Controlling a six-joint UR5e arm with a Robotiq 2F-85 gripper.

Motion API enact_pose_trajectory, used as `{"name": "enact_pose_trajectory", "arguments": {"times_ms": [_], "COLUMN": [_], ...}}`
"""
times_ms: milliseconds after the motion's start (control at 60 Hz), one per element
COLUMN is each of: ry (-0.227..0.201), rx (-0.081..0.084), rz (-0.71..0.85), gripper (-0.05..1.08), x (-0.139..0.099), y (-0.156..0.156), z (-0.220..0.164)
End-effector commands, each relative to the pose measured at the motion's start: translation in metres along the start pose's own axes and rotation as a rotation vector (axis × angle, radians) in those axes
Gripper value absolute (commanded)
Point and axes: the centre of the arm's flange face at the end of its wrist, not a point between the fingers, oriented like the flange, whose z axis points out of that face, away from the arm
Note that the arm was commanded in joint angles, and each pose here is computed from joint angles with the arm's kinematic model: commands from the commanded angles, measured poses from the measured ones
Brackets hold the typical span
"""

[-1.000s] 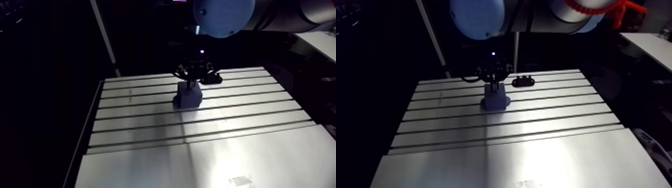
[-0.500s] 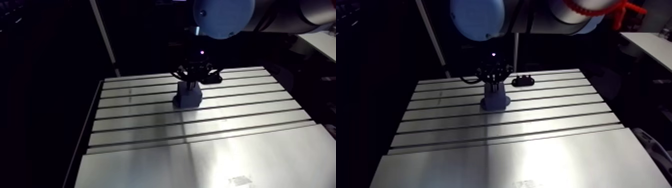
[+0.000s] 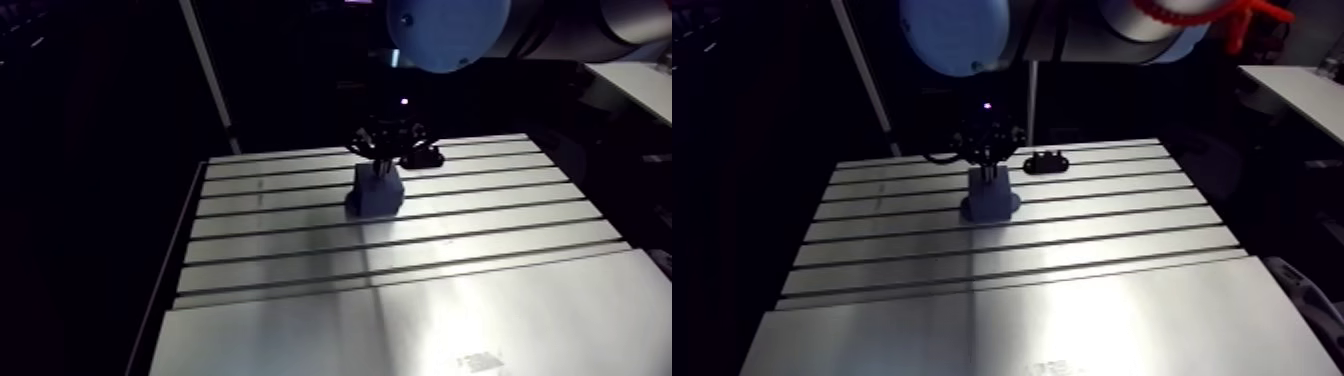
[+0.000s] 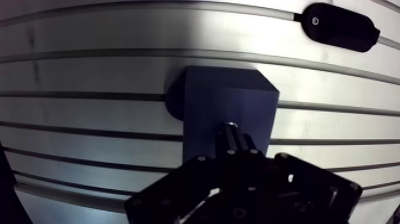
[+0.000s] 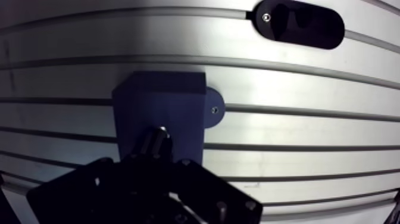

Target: Pick up the M10 bolt and insert it into the hex recess until seated.

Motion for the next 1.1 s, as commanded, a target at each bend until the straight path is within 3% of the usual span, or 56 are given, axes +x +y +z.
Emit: {"name": "enact_pose_trajectory", "arguments": {"times_ms": [17,417,617,967,983,1000,1017,1033,1050,1067,1083,1100], "ry": [0.001,-0.013,-0.044,-0.016,-0.006,0.002,0.002,0.008,0.008,0.009,0.009,0.003], "rx": [-0.001,0.002,0.01,0.006,0.002,0.0,0.0,-0.006,-0.006,-0.005,-0.005,-0.005], "rz": [-0.002,-0.009,-0.009,-0.012,-0.014,-0.018,-0.018,-0.02,-0.02,-0.02,-0.02,-0.021], "gripper": [1.08,1.08,1.08,1.06,0.96,0.75,0.75,0.49,0.49,0.24,0.24,0.01], "x": [0.0,0.0,-0.001,-0.006,-0.006,-0.007,-0.007,-0.008,-0.008,-0.009,-0.009,-0.01], "y": [0.0,-0.002,-0.003,-0.007,-0.008,-0.01,-0.01,-0.01,-0.01,-0.011,-0.011,-0.011], "z": [-0.007,-0.02,-0.029,-0.097,-0.103,-0.11,-0.11,-0.116,-0.116,-0.122,-0.122,-0.124]}}
